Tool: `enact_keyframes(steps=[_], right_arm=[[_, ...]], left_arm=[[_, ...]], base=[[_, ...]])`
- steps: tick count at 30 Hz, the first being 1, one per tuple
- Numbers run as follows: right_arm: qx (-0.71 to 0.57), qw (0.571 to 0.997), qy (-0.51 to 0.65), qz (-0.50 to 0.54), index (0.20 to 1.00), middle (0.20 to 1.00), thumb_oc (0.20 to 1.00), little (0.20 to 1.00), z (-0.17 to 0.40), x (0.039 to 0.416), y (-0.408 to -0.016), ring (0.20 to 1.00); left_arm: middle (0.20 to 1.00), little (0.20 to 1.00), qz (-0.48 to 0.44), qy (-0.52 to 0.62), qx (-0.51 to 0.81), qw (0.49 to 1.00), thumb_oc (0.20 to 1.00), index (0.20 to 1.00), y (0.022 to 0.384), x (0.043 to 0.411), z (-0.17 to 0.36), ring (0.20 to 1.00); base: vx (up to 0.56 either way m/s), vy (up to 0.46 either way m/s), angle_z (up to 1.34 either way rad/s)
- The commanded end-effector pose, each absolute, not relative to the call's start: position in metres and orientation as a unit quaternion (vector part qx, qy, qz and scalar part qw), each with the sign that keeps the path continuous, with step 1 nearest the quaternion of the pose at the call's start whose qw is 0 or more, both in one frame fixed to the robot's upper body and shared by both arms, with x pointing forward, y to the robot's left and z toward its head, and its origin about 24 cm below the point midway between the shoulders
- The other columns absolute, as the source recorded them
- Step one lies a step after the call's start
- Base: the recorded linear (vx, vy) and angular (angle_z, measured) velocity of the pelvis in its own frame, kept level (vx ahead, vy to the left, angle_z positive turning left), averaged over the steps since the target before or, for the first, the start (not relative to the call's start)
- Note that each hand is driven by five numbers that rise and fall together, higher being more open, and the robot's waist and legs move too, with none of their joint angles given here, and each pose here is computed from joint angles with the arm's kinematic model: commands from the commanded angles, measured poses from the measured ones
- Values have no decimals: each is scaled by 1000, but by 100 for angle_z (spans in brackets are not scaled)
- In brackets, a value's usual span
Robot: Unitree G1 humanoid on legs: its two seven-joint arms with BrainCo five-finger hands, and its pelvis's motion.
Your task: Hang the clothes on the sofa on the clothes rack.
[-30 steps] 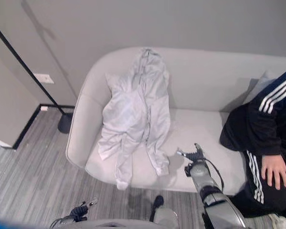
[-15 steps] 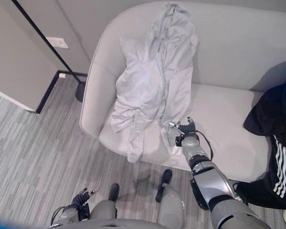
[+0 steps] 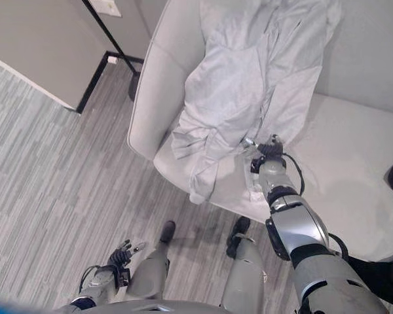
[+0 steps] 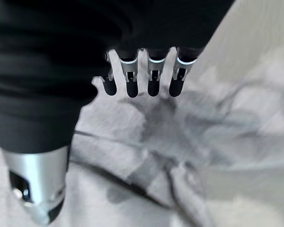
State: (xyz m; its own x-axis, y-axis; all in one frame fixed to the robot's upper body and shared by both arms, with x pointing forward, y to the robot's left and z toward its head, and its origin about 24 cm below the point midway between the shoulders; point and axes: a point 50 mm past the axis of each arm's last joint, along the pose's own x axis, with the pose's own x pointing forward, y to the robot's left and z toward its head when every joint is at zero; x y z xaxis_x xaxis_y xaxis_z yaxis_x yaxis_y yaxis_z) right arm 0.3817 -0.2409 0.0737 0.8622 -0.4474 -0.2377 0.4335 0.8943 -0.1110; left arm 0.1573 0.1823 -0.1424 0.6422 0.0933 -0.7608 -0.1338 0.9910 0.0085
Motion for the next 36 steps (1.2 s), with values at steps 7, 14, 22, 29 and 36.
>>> enact_keyframes(steps=[7, 14, 22, 29, 36], right_arm=[[42, 963, 89, -251, 1000, 1000, 1000, 1000, 124, 398, -256, 1000], [36, 971, 117, -207, 200, 200, 200, 200, 110, 400, -237, 200], [71, 966, 152, -199, 200, 200, 200, 200, 66, 382, -233, 200], [85, 970, 155, -165, 1000, 1000, 1000, 1000, 41, 370, -219, 1000], [76, 989, 124, -21, 1000, 1000, 1000, 1000, 22, 351, -160, 1000]], left_arm=[[1000, 1000, -29, 344, 25, 938, 1000, 1000, 175, 185, -119, 1000], [1000, 1000, -56, 353, 51, 933, 1000, 1000, 175, 181, -121, 1000], [1000, 1000, -24, 368, 60, 927, 1000, 1000, 185, 179, -125, 1000], [1000, 1000, 4, 396, 52, 917, 1000, 1000, 191, 167, -133, 1000], [1000, 1000, 50, 454, 29, 889, 1000, 1000, 198, 137, -149, 1000]], base=[[-28, -80, 64], [1, -48, 30], [5, 18, 0], [6, 66, -19], [-19, 110, -51]])
